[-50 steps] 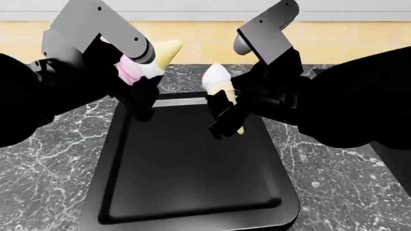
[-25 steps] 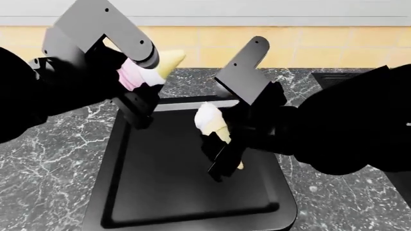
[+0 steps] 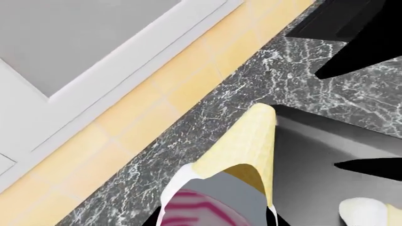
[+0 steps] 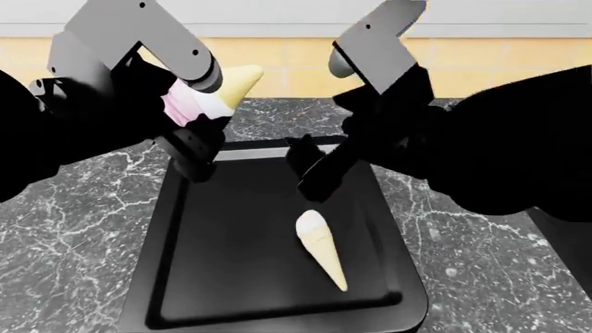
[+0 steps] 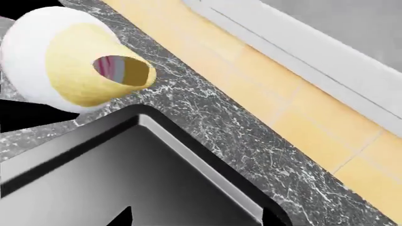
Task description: Move the dessert items from the plate to the tray.
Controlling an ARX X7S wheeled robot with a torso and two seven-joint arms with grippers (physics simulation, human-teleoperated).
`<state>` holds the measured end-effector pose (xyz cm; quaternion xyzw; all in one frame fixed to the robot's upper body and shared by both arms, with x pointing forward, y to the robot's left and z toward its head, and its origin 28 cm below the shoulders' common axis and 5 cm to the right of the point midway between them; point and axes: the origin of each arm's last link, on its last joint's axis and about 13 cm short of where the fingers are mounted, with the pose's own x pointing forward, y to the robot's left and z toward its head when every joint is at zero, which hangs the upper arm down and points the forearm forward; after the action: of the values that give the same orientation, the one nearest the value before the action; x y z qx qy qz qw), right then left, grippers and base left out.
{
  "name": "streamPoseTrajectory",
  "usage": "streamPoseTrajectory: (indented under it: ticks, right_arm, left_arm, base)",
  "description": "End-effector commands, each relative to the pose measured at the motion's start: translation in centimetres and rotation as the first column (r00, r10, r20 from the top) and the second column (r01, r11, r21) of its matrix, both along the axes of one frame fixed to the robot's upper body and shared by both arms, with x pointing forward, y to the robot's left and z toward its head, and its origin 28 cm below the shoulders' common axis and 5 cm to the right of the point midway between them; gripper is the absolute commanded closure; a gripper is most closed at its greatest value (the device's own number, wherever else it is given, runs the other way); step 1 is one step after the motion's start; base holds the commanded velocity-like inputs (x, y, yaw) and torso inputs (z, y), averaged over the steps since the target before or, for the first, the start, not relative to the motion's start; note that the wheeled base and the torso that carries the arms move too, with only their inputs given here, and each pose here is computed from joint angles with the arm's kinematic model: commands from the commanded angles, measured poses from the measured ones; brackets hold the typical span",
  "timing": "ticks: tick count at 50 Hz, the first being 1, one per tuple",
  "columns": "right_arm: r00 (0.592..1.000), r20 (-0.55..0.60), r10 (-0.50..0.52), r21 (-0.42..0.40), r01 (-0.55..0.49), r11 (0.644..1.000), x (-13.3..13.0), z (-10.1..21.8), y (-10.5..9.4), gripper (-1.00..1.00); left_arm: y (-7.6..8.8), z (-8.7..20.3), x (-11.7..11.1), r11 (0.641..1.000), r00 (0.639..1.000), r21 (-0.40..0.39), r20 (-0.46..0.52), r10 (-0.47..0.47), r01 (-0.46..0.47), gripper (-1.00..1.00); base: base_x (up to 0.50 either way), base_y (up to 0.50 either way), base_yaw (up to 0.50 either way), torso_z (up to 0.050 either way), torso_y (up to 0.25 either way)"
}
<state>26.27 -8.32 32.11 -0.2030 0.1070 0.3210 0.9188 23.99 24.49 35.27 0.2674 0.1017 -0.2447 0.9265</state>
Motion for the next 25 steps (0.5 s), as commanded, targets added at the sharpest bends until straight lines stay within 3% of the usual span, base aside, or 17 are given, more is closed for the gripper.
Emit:
streamPoseTrajectory:
  ticks: [1, 2, 4, 8, 20, 25]
  right_arm:
    - [0.95, 0.239, -0.199, 0.326, 0.114, 0.938, 1.9, 5.3, -1.7, -1.0]
    - [0.938, 0.264, -0.224, 0.359, 0.119, 0.925, 2.0, 6.0, -2.1, -1.0]
    - [0.91, 0.306, -0.278, 0.434, 0.127, 0.892, 1.9, 6.9, -2.6, -1.0]
    - [0.897, 0.314, -0.312, 0.48, 0.134, 0.867, 1.9, 7.4, -2.8, -1.0]
    - [0.897, 0.292, -0.331, 0.511, 0.146, 0.847, 2.1, 7.4, -2.9, -1.0]
    - [0.899, 0.284, -0.333, 0.512, 0.151, 0.845, 2.1, 7.4, -2.9, -1.0]
  left_arm:
    - [0.1, -1.4, 0.1, 0.999, 1.0, -0.035, -0.03, -0.009, 0.008, 1.0]
    - [0.1, -2.0, 0.3, 0.999, 0.999, -0.037, -0.049, -0.004, 0.002, 1.0]
    - [-0.7, -6.3, 1.4, 0.998, 0.984, -0.064, -0.176, -0.026, 0.015, 1.0]
    - [-1.1, -9.5, 2.5, 0.996, 0.965, -0.09, -0.26, -0.042, 0.019, 1.0]
    - [-1.2, -12.0, 3.1, 0.996, 0.946, -0.089, -0.322, -0.042, 0.014, 1.0]
    - [-1.2, -12.9, 3.3, 1.0, 0.938, -0.01, -0.345, -0.013, 0.01, 1.0]
  base:
    - [0.0, 0.0, 0.0, 0.05, 0.014]
    - [0.0, 0.0, 0.0, 0.019, 0.0]
    - [0.0, 0.0, 0.0, 0.0, 0.0]
    - [0.0, 0.0, 0.0, 0.0, 0.0]
    - [0.0, 0.0, 0.0, 0.0, 0.0]
    - [0.0, 0.0, 0.0, 0.0, 0.0]
